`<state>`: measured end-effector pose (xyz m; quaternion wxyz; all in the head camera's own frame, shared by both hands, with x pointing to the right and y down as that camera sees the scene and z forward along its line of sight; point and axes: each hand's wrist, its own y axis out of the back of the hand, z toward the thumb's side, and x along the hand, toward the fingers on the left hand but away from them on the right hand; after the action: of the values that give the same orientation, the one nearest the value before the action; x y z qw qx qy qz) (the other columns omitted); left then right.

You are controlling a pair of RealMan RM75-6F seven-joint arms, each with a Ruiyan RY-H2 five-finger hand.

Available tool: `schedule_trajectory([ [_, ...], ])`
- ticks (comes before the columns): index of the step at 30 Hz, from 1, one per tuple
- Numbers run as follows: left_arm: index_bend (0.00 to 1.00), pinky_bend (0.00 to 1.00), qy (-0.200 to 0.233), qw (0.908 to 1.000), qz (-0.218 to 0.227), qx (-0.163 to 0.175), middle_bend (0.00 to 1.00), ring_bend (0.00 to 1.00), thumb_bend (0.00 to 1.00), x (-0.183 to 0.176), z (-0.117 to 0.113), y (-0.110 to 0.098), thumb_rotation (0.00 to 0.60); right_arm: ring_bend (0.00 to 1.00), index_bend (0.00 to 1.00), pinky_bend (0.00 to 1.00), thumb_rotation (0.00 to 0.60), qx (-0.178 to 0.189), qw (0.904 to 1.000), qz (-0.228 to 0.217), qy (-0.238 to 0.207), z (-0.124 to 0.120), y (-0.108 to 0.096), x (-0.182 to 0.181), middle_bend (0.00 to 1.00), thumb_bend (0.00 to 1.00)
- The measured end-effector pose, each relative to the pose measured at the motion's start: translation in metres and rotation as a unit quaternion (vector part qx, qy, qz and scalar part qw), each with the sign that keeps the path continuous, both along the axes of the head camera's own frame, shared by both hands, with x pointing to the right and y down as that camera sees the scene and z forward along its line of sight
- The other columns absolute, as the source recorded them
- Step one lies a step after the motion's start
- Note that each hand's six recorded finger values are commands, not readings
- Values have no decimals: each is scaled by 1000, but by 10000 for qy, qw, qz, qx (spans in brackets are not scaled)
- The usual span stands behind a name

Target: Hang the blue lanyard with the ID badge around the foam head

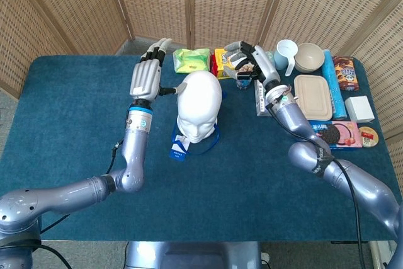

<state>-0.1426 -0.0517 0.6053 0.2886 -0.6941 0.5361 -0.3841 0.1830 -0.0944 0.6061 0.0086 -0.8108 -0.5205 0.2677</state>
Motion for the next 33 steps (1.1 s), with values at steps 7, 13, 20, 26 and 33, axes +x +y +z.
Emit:
schedule_trajectory([
  [7,57,153,25,10000,-52,8,66,0,115,-14,-3,3,509,274,290,290,512,92,9998,-61,-146,-7,6,4,307,317],
  [13,56,153,63,10000,-45,-30,66,0,116,-32,-12,10,496,271,290,282,511,228,9991,-6,-369,-18,11,14,306,312],
  [20,56,153,-126,9999,-79,-3,66,0,125,-59,-26,18,495,270,290,281,513,414,9986,13,-324,-28,19,29,306,309],
  [26,56,153,-606,9981,-97,-50,66,0,209,-101,-32,38,497,269,296,282,517,644,9979,-49,51,-38,38,53,313,309],
  [33,57,155,-1138,9932,-99,-238,66,0,274,-151,-35,73,505,310,323,315,515,847,9948,-170,540,-47,72,79,361,346],
])
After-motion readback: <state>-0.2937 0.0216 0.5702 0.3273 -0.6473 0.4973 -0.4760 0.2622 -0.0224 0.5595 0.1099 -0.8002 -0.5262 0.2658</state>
